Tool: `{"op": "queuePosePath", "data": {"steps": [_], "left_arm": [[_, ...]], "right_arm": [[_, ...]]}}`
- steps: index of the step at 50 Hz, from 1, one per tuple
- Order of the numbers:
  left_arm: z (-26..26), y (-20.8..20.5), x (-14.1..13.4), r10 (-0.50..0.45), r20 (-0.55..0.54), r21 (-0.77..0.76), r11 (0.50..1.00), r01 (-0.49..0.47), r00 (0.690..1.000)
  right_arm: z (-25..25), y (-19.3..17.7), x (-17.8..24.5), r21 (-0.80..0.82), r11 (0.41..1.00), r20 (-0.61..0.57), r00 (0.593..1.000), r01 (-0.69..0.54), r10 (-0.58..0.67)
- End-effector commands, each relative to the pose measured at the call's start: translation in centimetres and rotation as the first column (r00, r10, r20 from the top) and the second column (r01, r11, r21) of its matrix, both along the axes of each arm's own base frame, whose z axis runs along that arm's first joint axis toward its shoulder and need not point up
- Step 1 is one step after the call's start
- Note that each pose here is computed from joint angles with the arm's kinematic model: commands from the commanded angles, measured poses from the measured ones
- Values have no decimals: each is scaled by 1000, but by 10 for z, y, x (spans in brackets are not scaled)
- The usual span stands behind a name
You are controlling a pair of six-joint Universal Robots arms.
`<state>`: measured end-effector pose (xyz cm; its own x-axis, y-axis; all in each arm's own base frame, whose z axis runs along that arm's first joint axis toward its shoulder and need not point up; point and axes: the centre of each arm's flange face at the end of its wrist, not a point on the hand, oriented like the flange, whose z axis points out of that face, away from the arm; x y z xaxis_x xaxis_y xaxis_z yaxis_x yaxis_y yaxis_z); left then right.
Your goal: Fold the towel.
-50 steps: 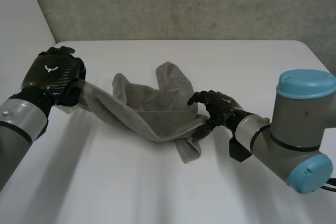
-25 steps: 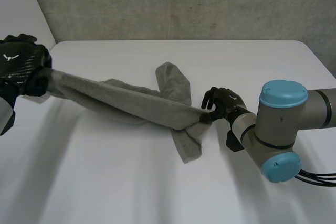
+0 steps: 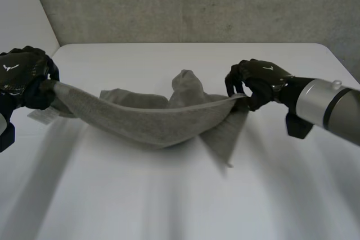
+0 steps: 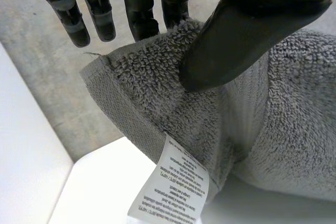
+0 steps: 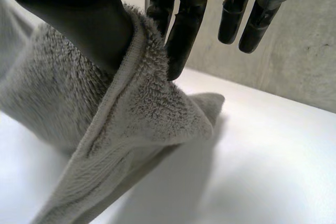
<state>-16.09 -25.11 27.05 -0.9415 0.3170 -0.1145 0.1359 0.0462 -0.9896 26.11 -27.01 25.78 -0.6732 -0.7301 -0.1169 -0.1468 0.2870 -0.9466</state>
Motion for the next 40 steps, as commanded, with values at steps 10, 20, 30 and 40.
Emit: {"op": "queuePosePath", "data": {"steps": [10,20,30,40], "left_arm": [[-10,-59,-19,-69,-50,5,998,69,996],[79,-117,-64,-109,-103,-534,845,37,989],[141,-84,-55,-187,-143,-729,684,24,972],[61,-95,-40,-118,-71,-575,817,56,991]], "right_arm": [[-4,-40,30,-225,968,-439,899,-110,0],[163,-82,56,-904,398,-24,913,154,-408],[155,-53,43,-884,453,-42,949,111,-313],[34,-48,22,-667,745,-300,914,3,-272]]}}
